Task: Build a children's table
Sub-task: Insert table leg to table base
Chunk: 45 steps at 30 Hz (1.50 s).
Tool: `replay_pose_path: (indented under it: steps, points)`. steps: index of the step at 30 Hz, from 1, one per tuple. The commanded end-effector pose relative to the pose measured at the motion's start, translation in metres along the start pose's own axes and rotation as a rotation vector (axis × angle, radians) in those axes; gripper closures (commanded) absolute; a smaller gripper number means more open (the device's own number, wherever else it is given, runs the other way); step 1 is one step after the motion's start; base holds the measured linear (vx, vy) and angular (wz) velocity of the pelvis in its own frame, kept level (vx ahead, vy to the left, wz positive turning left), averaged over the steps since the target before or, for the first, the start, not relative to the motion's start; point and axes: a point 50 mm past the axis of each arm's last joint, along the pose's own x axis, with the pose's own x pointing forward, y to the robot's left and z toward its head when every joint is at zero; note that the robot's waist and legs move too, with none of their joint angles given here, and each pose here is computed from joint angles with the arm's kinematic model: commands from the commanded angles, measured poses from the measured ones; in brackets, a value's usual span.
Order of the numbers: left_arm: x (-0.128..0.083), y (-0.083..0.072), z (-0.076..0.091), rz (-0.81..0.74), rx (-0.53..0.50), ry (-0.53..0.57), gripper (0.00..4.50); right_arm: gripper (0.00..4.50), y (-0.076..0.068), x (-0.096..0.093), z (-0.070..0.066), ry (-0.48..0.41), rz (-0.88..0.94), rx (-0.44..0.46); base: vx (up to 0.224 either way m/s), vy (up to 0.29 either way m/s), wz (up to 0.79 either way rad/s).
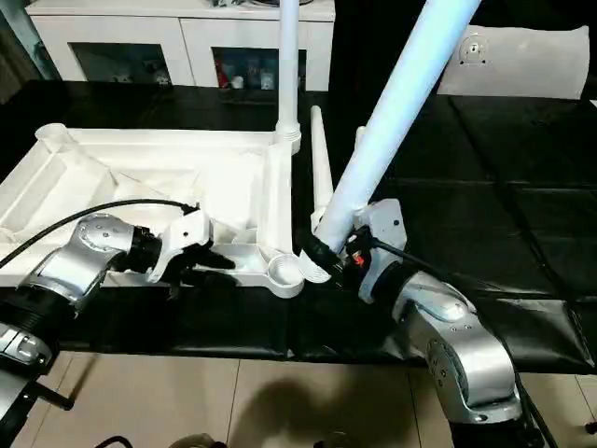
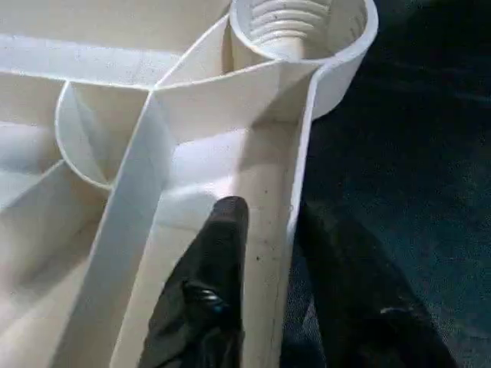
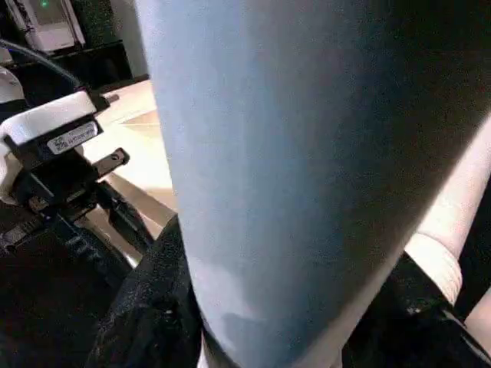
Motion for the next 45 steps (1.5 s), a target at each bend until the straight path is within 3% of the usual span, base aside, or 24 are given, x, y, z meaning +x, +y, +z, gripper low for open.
replay_pose_path:
  steps: [1,15,23,29,33,38,45]
  points:
    - [-0.001,0.004,0.005,-0.002,0.029,0.003,3.47,2.6,0.002,-0.003,0.006,-0.024,0.008,-0.023,0.0,0.0,0.0]
    - [-0.002,0.003,0.0,-0.019,0.014,-0.011,4.47,2.6,0.007,0.005,0.005,0.008,0.066,-0.006,0.0,0.0,0.0]
    - [-0.009,0.0,-0.017,0.111,-0.113,0.001,4.5,2.6,0.012,0.023,0.014,0.018,0.152,0.027,0.0,0.0,0.0]
    - [-0.017,-0.015,-0.023,0.143,-0.151,0.03,4.5,2.6,0.014,0.039,0.011,0.075,0.215,-0.025,0.0,0.0,0.0]
    - [-0.018,-0.023,-0.02,0.141,-0.143,0.032,4.5,2.6,0.012,0.045,0.006,0.112,0.224,-0.055,0.0,0.0,0.0]
    - [-0.016,-0.036,-0.011,0.092,0.008,0.004,4.5,2.6,0.006,0.054,0.003,0.113,0.211,-0.037,0.0,0.0,0.0]
    - [-0.012,-0.036,-0.006,0.112,0.057,-0.031,4.5,2.6,0.011,0.059,-0.006,0.166,0.275,-0.042,0.0,0.0,0.0]
